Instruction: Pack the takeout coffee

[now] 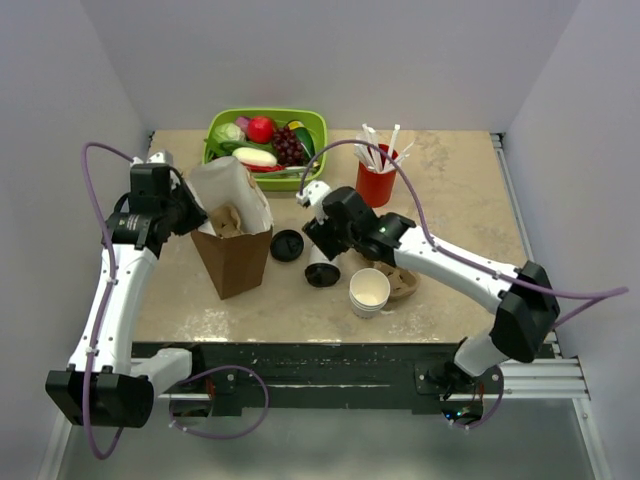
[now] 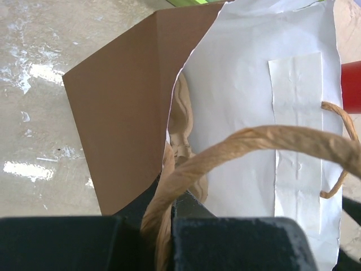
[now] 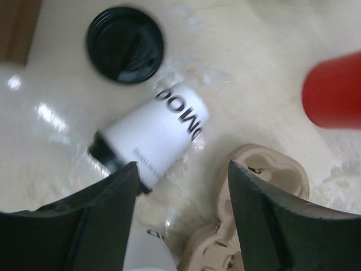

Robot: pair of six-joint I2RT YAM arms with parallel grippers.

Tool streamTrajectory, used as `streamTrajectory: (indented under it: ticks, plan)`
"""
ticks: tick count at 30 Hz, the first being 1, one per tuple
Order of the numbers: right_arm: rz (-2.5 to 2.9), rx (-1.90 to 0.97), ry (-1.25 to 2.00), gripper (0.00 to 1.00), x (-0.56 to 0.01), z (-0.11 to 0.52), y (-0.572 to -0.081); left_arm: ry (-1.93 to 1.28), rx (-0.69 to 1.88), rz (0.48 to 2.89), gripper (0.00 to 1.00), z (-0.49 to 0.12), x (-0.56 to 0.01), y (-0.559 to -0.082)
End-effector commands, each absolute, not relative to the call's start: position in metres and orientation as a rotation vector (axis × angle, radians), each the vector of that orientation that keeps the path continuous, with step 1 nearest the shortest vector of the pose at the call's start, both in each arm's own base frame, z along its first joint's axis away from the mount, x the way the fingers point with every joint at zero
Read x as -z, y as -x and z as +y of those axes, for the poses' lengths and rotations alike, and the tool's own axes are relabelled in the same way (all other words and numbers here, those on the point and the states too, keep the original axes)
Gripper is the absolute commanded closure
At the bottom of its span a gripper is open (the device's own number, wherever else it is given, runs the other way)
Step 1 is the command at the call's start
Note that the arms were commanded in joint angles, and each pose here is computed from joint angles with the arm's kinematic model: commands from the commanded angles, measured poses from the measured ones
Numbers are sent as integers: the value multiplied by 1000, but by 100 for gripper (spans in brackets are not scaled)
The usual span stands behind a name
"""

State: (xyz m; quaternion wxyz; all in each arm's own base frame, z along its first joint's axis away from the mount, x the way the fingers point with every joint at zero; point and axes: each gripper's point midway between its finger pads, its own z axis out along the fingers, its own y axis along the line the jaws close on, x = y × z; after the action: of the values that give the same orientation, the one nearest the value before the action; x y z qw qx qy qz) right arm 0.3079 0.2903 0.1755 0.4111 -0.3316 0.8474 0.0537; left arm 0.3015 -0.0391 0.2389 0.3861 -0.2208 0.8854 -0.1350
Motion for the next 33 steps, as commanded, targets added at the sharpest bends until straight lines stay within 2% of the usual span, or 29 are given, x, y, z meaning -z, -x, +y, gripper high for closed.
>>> streamTrajectory:
  ticks: [1,6,14,18,19,21,22,26,29,33]
  plan:
    - [1744,-332,1536,32,-164,311,-257,546,312,2212,100,-32,-245,-303]
    - [1641,-226,1779,31,-133,312,-263,543,290,2218,92,-29,-243,-299]
    - [1596,-260,1776,33,-121,340,-278,521,307,2224,74,-32,-240,-296]
    - [1651,-279,1740,44,-112,344,-281,529,291,2217,70,-29,-241,-292]
    - [1665,-278,1726,53,-112,344,-282,535,285,2213,69,-28,-241,-292]
    - [1698,-274,1672,66,-114,345,-285,538,281,2204,67,-27,-244,-291]
    - [1708,-271,1657,79,-113,345,-287,537,284,2203,66,-27,-245,-291]
    - [1750,-267,1569,100,-118,347,-293,539,287,2197,61,-27,-247,-291]
    - [1767,-294,1521,100,-128,349,-292,538,288,2187,59,-27,-250,-290]
    - [1875,-396,1407,100,-141,355,-283,530,291,2173,50,-27,-255,-288]
